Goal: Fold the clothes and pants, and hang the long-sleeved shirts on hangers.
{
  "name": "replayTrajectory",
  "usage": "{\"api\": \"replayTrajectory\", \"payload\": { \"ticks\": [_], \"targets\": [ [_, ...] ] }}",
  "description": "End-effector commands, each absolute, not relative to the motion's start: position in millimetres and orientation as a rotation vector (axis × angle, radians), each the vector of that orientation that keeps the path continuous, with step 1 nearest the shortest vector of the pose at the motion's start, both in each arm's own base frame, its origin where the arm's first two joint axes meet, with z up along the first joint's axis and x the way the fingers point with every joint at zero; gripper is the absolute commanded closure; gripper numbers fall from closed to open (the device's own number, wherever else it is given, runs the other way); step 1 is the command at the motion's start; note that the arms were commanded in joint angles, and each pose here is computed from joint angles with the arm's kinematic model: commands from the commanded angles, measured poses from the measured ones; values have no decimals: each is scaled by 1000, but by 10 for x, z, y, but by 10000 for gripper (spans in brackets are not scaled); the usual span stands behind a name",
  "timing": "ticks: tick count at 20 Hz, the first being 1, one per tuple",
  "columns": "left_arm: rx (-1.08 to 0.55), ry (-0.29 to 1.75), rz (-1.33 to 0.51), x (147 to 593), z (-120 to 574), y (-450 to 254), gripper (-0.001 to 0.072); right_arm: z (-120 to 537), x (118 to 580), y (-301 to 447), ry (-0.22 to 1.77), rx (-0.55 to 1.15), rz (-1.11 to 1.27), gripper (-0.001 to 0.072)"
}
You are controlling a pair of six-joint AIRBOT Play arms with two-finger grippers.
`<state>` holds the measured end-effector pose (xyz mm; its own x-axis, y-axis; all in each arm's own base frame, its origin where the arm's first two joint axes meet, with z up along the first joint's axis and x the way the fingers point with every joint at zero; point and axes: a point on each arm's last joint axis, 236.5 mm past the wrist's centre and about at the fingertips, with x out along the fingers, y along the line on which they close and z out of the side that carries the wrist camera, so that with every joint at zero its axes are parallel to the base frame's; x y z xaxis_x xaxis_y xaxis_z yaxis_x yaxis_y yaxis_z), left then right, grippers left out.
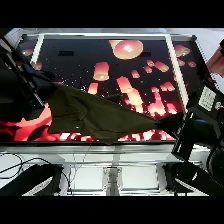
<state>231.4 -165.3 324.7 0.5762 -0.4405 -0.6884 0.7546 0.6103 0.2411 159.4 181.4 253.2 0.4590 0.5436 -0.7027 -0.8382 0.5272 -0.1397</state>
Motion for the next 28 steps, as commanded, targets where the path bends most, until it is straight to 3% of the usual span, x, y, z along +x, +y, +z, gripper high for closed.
{"api": "replayTrajectory", "payload": {
  "ticks": [1, 3, 7, 9, 13, 18, 21, 25, 28],
  "targets": [
    [481, 659, -756, 2267, 3226, -1730, 645, 2757, 1690, 1776, 592, -457, 841, 700],
    [348, 719, -720, 2271, 3197, -1779, 644, 3037, 1748, 1740, 513, -412, 807, 700],
    [150, 701, -1049, 1807, 3428, -2454, 645, 3494, 1700, 1700, 389, -356, 808, 700],
    [101, 600, -1079, 1867, 3640, -2583, 645, 3578, 1681, 1678, 369, -348, 807, 700],
    [120, 626, -875, 2377, 3458, -2414, 645, 3399, 1758, 1735, 443, -382, 802, 701],
    [325, 939, -572, 2935, 2530, -1940, 645, 2876, 2214, 1697, 625, -594, 680, 701],
    [390, 1017, -503, 3198, 2134, -1866, 644, 2716, 2486, 1721, 661, -680, 619, 701],
    [351, 950, -443, 3713, 1879, -1783, 645, 2601, 2980, 1582, 684, -681, 484, 701],
    [291, 857, -363, 4116, 1845, -1532, 645, 2458, 3439, 1431, 695, -562, 422, 701]
  ]
}}
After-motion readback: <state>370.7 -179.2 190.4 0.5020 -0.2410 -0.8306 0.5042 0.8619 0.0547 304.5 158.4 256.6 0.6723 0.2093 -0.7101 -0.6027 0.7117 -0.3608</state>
